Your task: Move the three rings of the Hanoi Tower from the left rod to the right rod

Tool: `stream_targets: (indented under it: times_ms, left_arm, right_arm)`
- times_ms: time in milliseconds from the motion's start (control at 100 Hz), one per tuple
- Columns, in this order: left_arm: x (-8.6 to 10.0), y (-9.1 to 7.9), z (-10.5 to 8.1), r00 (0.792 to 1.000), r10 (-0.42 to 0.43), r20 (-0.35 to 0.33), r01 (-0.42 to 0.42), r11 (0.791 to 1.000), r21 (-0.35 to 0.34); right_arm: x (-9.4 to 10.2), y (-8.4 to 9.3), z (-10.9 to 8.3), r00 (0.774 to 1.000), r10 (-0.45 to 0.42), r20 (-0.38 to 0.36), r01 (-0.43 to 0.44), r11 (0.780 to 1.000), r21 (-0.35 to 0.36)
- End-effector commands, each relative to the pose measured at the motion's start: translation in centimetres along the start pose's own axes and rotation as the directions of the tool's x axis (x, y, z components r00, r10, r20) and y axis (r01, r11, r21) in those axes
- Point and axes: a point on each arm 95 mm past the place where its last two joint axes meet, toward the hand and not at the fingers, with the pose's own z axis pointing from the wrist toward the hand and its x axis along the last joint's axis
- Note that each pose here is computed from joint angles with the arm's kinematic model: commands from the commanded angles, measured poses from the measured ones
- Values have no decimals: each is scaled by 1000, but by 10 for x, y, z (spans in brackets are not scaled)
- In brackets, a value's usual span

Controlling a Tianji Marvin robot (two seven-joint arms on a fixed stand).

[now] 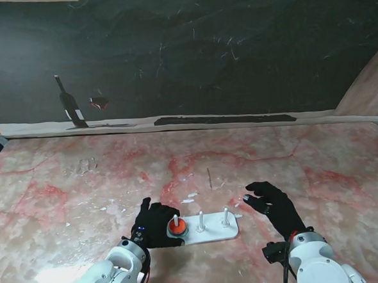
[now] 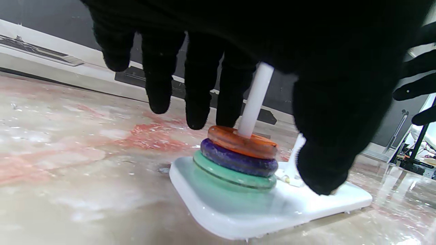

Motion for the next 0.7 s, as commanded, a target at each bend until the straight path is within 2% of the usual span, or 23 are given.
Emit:
stream_targets:
  times_ms: [0,690]
  left_arm:
    - [2,0,1,1000,5,-1,-5,1000,2]
    - [-1,2,9,1000,-18,2,18,1000,3]
  right_arm:
    - [0,-2,1,1000,3,-4,-3,1000,14]
    - [1,-3,1,1000,-11,6,11,1000,15]
